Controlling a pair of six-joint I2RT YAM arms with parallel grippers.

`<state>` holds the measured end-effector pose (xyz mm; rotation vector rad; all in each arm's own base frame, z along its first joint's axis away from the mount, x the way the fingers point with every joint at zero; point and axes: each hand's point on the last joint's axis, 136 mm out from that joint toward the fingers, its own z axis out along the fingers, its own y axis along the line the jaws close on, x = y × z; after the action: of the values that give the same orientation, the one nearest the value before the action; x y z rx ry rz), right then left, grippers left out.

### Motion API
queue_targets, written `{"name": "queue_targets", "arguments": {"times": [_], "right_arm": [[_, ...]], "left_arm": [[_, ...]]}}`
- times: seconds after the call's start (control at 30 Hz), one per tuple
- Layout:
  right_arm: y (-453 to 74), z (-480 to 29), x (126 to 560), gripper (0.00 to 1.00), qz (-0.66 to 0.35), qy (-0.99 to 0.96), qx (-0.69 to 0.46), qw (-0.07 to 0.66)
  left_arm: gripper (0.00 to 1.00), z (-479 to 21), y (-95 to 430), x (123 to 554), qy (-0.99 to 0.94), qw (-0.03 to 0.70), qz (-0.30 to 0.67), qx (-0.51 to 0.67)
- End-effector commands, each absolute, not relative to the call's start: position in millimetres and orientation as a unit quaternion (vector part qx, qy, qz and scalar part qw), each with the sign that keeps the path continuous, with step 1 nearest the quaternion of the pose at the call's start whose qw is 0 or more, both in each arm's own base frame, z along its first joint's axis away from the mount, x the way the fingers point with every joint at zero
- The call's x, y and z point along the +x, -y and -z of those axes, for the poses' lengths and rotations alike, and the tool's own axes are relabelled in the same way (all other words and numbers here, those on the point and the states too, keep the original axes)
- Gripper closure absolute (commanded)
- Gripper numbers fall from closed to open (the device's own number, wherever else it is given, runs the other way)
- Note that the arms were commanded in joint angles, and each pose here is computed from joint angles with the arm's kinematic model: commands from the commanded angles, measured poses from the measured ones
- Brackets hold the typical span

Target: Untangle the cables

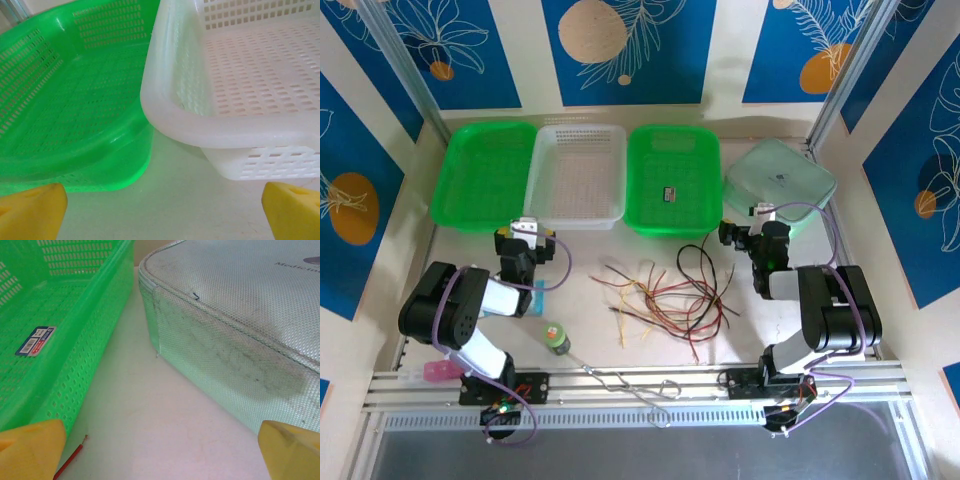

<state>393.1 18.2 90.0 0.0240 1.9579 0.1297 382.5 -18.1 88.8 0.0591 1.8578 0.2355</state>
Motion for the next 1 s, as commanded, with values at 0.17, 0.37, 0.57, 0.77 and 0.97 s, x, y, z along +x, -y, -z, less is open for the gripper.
{"name": "queue_targets", "arguments": {"times": [0.17, 0.37, 0.57, 0.77, 0.97], "right_arm": [[-19.5, -95.4, 397.3, 0.01, -0.059, -0.824, 0.01, 0.563], [-18.8, -95.4, 397.3, 0.01, -0.058, -0.824, 0.01, 0.563], [-18.9, -95.6, 397.5, 0.01, -0.059, -0.824, 0.011, 0.563], [-18.8, -95.3, 397.3, 0.01, -0.059, -0.824, 0.011, 0.563], [-32.4, -103.2, 384.6, 0.01, -0.037, -0.803, -0.021, 0.594]], "left_arm": [[0.01, -101.1, 13.4, 386.9, -0.788, 0.607, -0.102, 0.013], [0.01, -99.9, 11.2, 389.1, -0.793, 0.601, -0.099, 0.009], [0.01, -99.1, 11.4, 388.9, -0.794, 0.6, -0.099, 0.01], [0.01, -99.3, 10.8, 389.0, -0.793, 0.6, -0.1, 0.009], [0.01, -105.5, 21.0, 377.9, -0.773, 0.627, -0.083, 0.035]]}}
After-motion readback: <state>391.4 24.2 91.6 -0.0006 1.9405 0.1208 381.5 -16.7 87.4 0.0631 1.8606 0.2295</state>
